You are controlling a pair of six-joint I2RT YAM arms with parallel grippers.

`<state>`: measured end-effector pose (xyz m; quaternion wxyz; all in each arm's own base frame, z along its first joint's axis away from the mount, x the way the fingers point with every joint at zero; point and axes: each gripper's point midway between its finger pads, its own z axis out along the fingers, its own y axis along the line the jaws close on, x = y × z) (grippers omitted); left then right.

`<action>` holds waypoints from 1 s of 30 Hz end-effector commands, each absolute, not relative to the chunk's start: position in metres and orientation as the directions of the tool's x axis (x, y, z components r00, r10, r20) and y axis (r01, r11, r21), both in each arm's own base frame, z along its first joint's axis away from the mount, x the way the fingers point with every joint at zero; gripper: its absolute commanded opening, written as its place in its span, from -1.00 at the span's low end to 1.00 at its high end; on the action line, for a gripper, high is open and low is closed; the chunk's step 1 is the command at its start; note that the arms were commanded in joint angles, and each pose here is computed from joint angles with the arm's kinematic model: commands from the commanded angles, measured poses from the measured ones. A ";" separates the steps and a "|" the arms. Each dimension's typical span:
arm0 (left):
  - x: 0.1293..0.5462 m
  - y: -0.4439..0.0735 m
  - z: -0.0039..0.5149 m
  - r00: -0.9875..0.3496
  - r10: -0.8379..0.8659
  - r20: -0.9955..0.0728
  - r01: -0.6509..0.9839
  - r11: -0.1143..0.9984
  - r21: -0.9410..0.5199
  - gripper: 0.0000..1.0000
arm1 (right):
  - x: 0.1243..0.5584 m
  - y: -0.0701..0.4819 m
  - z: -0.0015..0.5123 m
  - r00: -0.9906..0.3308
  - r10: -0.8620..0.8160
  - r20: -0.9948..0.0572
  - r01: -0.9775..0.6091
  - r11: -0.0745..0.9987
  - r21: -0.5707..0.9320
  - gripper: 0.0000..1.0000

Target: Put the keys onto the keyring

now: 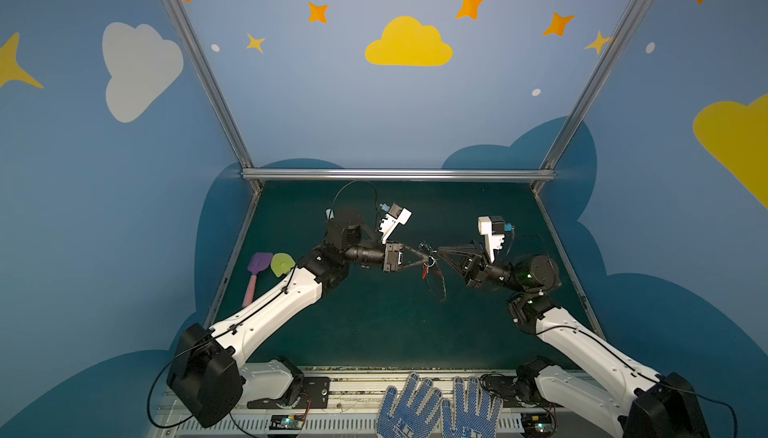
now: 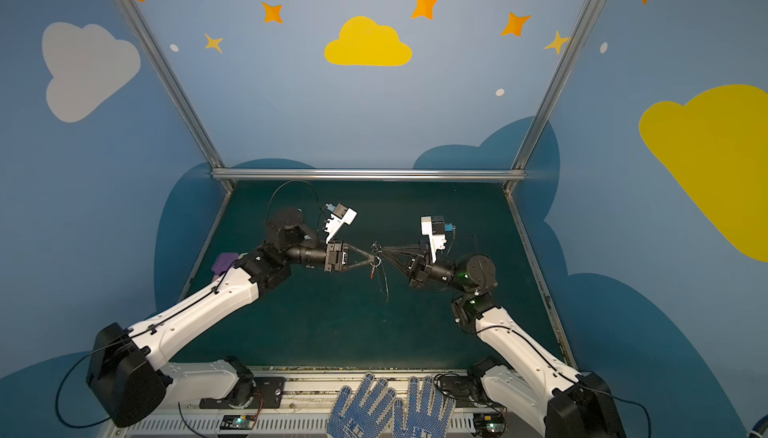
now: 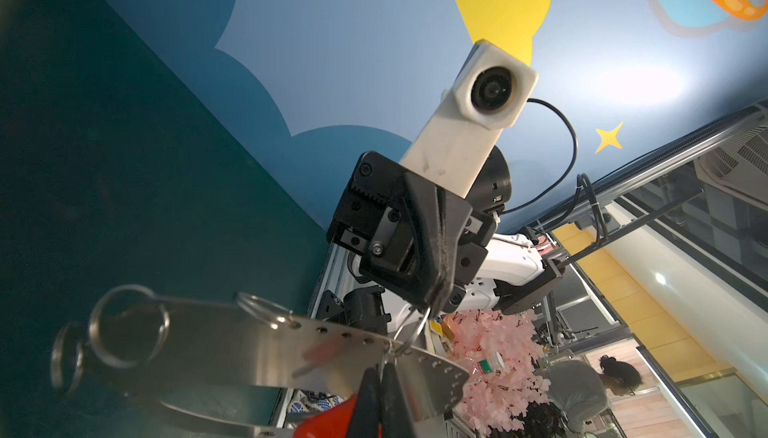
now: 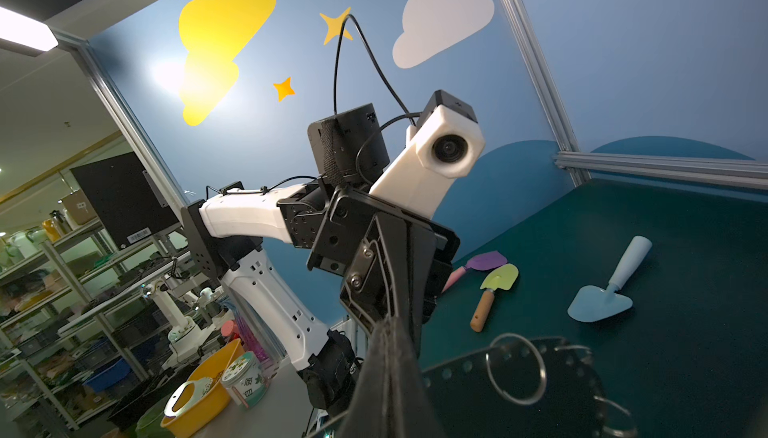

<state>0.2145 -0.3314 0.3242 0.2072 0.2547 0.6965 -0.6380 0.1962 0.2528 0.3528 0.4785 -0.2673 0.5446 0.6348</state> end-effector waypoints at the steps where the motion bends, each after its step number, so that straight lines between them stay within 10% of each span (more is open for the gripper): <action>1: 0.214 -0.342 0.305 -0.830 0.103 -0.548 0.556 0.089 -0.826 -0.93 | 0.181 0.241 0.398 -0.228 0.435 -0.871 -0.961 0.042 0.273 -1.00; 22: 0.231 -0.347 0.310 -0.842 0.039 -0.538 0.537 0.148 -0.830 -0.93 | 0.192 0.234 0.362 -0.224 0.364 -0.904 -0.916 0.238 0.323 -1.00; 30: 0.242 -0.326 0.316 -0.822 0.029 -0.569 0.564 0.175 -0.807 -0.93 | 0.196 0.235 0.325 -0.355 0.187 -0.916 -0.866 0.302 0.397 -0.42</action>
